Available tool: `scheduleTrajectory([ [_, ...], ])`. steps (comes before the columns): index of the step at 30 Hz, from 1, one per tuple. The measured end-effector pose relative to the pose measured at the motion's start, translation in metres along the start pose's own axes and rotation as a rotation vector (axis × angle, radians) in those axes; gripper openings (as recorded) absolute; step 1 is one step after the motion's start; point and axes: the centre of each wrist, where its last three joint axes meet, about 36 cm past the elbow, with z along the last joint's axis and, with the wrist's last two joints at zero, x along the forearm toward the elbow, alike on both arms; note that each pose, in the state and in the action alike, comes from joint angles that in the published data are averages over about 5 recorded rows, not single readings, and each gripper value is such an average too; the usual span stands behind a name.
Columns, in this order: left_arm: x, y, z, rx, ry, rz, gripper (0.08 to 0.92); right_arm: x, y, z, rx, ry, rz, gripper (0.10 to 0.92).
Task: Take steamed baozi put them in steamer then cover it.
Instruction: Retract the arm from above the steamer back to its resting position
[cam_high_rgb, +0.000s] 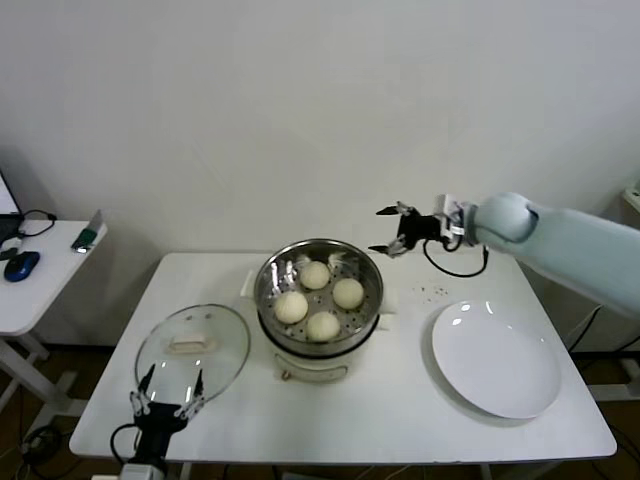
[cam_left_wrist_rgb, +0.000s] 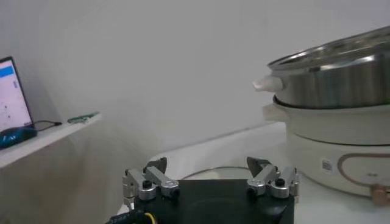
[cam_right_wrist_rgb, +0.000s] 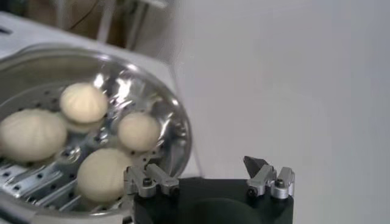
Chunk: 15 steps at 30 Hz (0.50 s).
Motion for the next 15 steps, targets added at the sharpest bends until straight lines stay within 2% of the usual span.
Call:
scheduleTrajectory([
  [6, 0.000, 0.002, -0.004, -0.037, 0.001, -0.001, 0.823, 0.020, 0.032, 0.036, -0.122, -0.108, 0.152, 0.823],
  [15, -0.006, 0.010, -0.014, -0.157, -0.008, -0.016, 0.823, 0.043, 0.079, 0.073, -0.289, -0.216, 0.339, 0.823],
])
